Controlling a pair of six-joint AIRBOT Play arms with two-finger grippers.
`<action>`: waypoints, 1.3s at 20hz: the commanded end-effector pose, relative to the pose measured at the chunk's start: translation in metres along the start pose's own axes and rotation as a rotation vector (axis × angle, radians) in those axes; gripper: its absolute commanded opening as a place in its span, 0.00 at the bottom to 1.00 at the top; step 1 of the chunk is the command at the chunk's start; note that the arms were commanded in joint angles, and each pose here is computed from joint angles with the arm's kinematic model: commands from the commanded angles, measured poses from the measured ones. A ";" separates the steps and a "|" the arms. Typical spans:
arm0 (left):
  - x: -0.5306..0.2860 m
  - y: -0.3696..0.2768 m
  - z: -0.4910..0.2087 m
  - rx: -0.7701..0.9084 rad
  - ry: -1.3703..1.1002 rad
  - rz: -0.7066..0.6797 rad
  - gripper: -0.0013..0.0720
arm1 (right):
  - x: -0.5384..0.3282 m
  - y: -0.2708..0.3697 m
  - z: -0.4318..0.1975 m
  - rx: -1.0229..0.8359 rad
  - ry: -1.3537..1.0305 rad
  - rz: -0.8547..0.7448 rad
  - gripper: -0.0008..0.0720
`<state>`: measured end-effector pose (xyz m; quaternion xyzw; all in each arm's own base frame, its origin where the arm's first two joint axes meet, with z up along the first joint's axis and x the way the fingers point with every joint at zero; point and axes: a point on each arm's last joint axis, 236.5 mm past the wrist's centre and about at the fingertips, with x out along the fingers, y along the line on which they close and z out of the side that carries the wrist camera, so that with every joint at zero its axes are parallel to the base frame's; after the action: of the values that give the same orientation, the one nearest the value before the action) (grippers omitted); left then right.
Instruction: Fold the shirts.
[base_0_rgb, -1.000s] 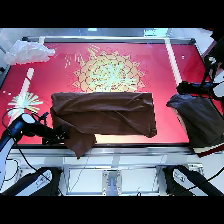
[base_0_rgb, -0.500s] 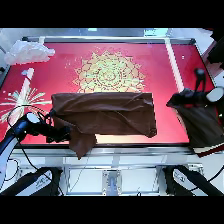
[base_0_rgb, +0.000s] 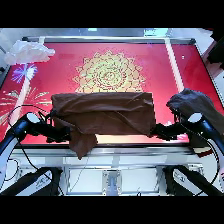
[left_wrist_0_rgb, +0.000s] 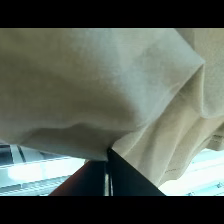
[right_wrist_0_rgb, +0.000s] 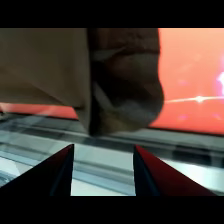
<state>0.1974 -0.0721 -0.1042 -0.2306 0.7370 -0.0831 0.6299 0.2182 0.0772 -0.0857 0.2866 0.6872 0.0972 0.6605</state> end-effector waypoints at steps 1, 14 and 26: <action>0.000 0.000 0.000 0.007 0.000 -0.001 0.04 | 0.010 0.007 0.012 0.043 -0.061 0.060 0.63; 0.000 0.000 0.001 0.022 -0.003 0.000 0.04 | 0.014 -0.007 0.026 0.049 -0.111 0.014 0.62; -0.020 -0.010 0.011 0.091 -0.019 -0.004 0.04 | 0.002 0.025 0.034 -0.069 -0.097 0.112 0.06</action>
<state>0.2057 -0.0703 -0.0967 -0.2107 0.7294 -0.1040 0.6424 0.2557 0.0841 -0.0957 0.3176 0.6363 0.1111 0.6942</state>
